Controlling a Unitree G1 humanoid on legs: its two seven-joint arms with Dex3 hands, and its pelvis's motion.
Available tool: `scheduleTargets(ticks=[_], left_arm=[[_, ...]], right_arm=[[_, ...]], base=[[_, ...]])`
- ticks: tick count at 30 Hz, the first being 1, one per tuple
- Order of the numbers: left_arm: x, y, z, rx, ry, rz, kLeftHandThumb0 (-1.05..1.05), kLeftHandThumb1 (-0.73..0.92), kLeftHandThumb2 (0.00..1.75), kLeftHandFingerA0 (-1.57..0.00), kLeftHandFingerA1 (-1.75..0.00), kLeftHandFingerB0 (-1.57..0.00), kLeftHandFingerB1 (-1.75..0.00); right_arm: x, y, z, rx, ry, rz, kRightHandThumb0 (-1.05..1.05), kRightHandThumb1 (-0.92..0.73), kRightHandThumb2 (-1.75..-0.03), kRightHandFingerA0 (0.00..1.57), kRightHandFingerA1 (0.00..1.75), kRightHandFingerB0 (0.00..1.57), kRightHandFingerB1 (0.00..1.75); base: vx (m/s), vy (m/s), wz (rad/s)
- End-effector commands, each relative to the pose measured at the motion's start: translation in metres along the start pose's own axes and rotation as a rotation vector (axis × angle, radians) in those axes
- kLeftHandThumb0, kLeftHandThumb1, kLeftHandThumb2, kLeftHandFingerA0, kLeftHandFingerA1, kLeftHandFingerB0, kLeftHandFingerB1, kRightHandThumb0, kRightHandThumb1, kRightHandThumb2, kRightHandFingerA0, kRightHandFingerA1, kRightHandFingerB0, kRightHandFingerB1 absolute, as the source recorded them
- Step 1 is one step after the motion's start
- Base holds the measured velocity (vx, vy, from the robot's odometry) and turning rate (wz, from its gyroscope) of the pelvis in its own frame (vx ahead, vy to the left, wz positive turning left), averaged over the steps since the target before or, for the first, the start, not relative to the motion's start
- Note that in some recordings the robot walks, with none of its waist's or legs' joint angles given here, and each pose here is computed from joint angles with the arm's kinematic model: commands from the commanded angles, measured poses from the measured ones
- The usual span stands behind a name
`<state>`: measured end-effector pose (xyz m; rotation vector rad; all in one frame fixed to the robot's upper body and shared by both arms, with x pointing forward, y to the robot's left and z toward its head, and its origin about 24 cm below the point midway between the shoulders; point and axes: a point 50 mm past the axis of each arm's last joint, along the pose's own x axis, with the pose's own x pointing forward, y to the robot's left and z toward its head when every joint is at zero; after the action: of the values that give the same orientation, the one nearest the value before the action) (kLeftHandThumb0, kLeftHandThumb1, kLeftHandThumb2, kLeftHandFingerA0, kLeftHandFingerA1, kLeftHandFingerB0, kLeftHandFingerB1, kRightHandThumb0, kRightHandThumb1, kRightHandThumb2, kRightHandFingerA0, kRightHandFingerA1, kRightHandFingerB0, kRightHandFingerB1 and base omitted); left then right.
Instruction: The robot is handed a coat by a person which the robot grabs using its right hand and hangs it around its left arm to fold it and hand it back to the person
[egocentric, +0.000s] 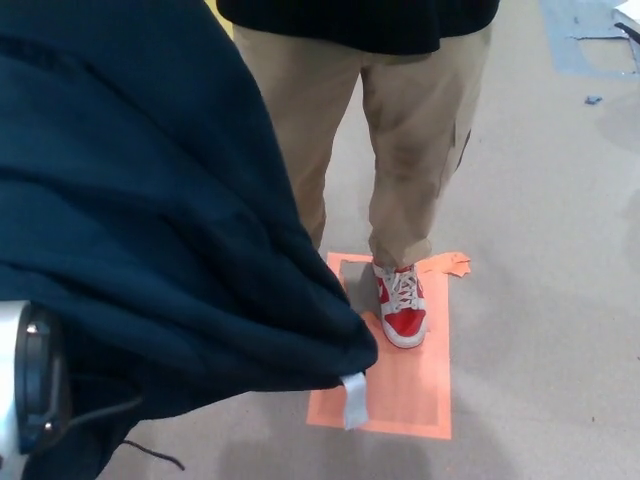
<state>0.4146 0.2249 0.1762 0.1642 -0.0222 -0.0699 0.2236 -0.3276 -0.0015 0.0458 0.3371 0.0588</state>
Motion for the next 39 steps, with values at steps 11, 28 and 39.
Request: scheduleTargets(ticks=[11, 28, 39], left_arm=[[-0.004, 0.01, 0.012, -0.027, -0.103, -0.005, -0.79, 0.87, 0.68, -0.11, -0.26, -0.12, -0.26], [-0.015, -0.014, 0.014, -0.086, -0.249, -0.156, -0.87, 0.72, 0.83, -0.11, -0.29, -0.07, -0.23], [-0.018, -0.02, 0.017, -0.081, -0.264, -0.177, -0.87, 0.72, 0.83, -0.1, -0.28, -0.07, -0.24]], right_arm=[[0.016, 0.012, -0.044, -0.108, 0.195, -0.222, -0.88, -0.77, -1.01, 0.0, 0.05, 0.0, 0.01], [0.009, 0.015, -0.08, -0.555, 0.464, -0.166, -0.81, -0.88, -1.14, 0.0, 0.16, 0.0, 0.11], [0.012, 0.012, -0.077, -0.56, 0.474, -0.173, -0.83, -0.87, -1.13, 0.0, 0.14, 0.0, 0.09]], base=[[0.0, 0.0, 0.0], [0.0, 0.0, 0.0], [0.0, 0.0, 0.0]])
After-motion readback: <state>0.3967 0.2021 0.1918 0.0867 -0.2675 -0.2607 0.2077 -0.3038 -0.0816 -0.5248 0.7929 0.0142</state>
